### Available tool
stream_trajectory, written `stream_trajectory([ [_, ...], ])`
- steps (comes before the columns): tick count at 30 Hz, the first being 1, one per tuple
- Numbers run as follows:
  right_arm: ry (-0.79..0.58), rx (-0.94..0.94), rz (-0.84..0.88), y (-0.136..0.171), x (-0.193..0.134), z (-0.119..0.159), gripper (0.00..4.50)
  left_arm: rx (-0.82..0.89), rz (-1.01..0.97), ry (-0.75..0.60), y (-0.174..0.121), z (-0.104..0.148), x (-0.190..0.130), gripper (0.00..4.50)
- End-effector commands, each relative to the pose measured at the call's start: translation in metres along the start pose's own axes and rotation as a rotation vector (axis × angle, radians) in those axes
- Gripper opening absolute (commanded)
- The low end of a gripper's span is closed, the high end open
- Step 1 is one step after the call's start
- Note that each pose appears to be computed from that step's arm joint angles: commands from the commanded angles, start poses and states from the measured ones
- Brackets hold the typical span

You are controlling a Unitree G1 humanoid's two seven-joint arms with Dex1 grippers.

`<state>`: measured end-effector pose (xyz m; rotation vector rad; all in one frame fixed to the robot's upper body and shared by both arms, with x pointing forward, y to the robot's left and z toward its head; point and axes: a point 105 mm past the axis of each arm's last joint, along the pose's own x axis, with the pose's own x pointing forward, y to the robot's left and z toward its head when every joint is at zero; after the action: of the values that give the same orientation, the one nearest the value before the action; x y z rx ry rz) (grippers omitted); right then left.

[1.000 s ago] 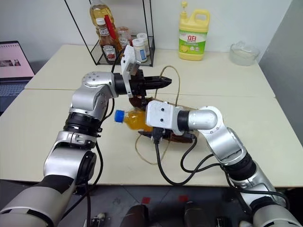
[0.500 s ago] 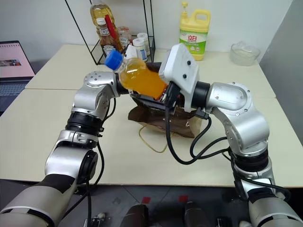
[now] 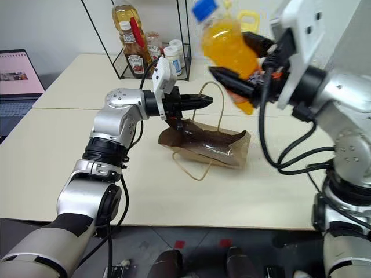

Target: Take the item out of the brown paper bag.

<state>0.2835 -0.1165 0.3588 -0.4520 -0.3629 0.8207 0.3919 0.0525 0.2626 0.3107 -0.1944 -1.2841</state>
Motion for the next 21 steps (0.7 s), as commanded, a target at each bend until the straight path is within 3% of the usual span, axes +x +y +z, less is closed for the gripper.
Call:
stream_trajectory([
  [1,0.173,-0.164,-0.131,-0.033,-0.035,-0.027,3.10,0.047,0.011,-0.020,0.003,0.013,-0.002,0.00],
  [8,0.620,-0.364,-0.050,-0.034,-0.075,-0.144,3.10,0.053,0.008,-0.024,0.001,0.015,-0.002,0.00],
  [11,0.739,-0.404,0.017,-0.022,-0.087,-0.190,3.10,0.056,0.005,-0.025,0.001,0.016,-0.002,0.00],
  [16,0.822,-0.382,0.076,-0.008,-0.097,-0.235,3.10,0.059,0.004,-0.026,0.000,0.016,-0.002,0.00],
  [21,0.838,-0.358,0.100,-0.002,-0.102,-0.251,3.10,0.060,0.002,-0.027,0.000,0.016,-0.002,0.00],
])
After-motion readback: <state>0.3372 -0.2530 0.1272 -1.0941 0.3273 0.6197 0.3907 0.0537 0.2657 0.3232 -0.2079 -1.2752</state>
